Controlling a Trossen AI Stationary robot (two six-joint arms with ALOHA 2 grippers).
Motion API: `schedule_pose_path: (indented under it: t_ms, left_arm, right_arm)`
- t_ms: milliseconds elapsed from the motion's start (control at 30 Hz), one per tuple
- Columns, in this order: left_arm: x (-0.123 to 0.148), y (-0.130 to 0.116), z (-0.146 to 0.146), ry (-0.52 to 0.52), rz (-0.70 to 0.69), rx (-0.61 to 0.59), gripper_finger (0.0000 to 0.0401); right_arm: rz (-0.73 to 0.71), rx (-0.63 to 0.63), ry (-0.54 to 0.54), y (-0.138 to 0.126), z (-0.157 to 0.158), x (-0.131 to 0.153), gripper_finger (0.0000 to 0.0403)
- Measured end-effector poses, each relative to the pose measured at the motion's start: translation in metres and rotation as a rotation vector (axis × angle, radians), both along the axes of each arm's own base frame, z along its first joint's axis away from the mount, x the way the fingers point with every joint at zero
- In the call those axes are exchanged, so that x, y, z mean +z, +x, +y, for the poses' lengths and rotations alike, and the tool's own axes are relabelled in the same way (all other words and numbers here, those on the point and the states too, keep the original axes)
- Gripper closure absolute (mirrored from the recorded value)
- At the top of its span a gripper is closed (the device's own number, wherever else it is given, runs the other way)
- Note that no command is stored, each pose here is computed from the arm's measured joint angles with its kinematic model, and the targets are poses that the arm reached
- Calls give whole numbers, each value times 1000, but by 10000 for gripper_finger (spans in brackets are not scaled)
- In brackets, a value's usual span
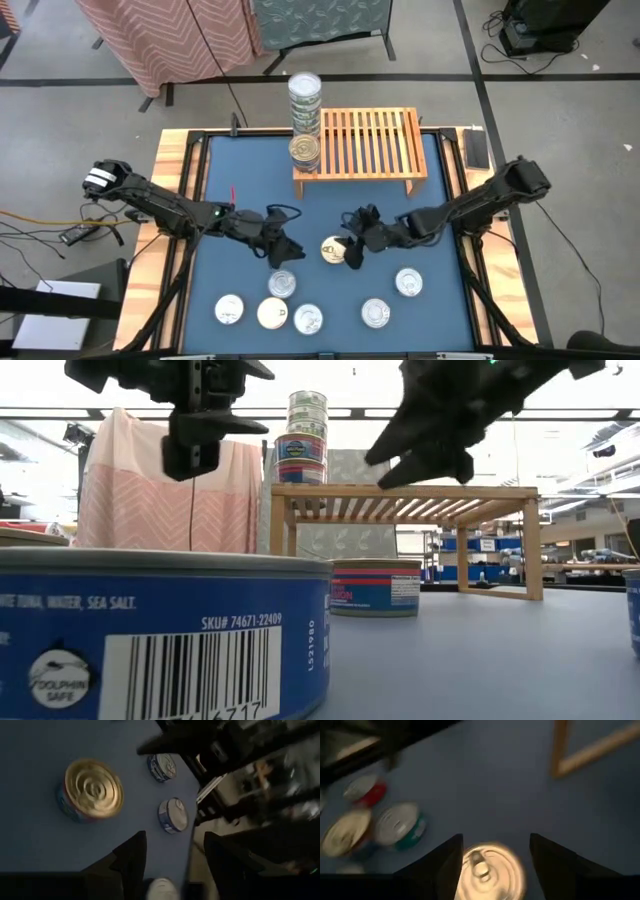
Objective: Stack canned seafood by type on shelf
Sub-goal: Stack the blue tuna can on top of the other blue tuna cans on the shelf
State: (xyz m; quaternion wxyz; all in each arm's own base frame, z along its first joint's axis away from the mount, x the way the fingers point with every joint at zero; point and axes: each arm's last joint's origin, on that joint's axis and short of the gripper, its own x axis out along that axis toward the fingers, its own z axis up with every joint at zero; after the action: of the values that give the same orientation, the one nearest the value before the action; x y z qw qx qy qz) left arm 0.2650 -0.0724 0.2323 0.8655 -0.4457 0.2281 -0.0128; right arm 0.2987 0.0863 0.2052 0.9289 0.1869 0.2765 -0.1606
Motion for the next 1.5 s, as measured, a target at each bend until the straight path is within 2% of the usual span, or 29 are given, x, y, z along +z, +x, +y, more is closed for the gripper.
schedule_pose_path:
  t_ms: [100,167,367,567,767,1067,1267,1500]
  left_arm:
    - [-1,0,-1,181,-37,-70,199]
    - [-6,1,-1,251,-22,-77,199]
    - [-20,4,-1,312,59,-46,199]
    - [-32,9,-1,303,102,-16,199]
    - [-34,11,-1,283,108,7,199]
    - [-31,12,1,282,79,124,199]
    - [-34,14,2,287,84,149,199]
    - [-46,27,-2,221,49,163,199]
  right_arm:
    - [6,141,-94,-5,18,-8,178]
    - [4,175,-137,-5,29,-15,183]
    - [42,128,-160,0,41,-48,205]
    - [66,106,-159,4,45,-67,226]
    - [54,36,-203,0,50,-69,266]
    - [94,-61,-249,-15,57,-75,314]
    - [114,-81,-257,-18,56,-77,329]
    - [83,-69,-256,-15,58,-74,331]
